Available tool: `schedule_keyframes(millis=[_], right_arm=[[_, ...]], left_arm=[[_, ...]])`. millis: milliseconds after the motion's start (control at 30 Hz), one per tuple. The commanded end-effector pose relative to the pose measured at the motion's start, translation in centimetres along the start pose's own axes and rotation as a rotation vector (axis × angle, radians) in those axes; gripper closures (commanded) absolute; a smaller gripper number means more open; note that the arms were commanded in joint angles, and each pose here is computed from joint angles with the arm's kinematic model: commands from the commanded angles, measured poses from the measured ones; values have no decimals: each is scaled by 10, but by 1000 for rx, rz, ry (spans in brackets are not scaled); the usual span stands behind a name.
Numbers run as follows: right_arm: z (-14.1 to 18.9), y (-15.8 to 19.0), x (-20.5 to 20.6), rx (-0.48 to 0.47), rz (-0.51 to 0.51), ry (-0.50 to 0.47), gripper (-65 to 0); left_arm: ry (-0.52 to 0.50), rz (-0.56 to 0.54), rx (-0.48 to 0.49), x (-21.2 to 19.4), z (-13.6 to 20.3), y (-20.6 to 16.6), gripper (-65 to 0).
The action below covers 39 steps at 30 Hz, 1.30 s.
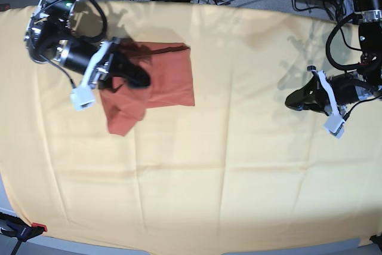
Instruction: Fold the T-shirt properly
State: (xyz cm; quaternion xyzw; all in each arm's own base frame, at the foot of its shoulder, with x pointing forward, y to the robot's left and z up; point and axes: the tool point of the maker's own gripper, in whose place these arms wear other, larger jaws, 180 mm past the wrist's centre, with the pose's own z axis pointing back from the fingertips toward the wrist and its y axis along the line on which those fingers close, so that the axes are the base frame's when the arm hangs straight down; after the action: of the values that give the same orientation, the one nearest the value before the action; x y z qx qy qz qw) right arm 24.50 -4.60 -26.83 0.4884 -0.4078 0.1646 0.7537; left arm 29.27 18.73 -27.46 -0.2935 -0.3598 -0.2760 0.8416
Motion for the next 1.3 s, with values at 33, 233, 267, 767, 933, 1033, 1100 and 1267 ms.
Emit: schedule_keyframes(millis=[33, 233, 267, 767, 933, 1033, 1100, 1267], right_arm=[[-15, 21, 14, 86, 29, -43, 0], [-44, 23, -20, 56, 75, 145, 0], [-47, 21, -28, 38, 88, 186, 0], [-75, 22, -39, 2, 236, 331, -453], [-72, 62, -6, 138, 293, 218, -450], [-62, 63, 3, 78, 395, 224, -450], [-55, 51, 0, 26, 428, 269, -450], [-41, 36, -4, -17, 457, 316, -450]], left_arm=[[-42, -34, 2, 17, 8, 0, 0], [-47, -33, -3, 17, 8, -1, 0], [-49, -32, -6, 18, 8, -1, 0], [-55, -29, -13, 19, 8, -2, 0], [-56, -29, -14, 19, 8, -2, 0], [-41, -32, -6, 16, 8, -1, 0], [-22, -39, 14, 13, 8, 3, 0], [-15, -41, 18, 12, 10, 4, 0]])
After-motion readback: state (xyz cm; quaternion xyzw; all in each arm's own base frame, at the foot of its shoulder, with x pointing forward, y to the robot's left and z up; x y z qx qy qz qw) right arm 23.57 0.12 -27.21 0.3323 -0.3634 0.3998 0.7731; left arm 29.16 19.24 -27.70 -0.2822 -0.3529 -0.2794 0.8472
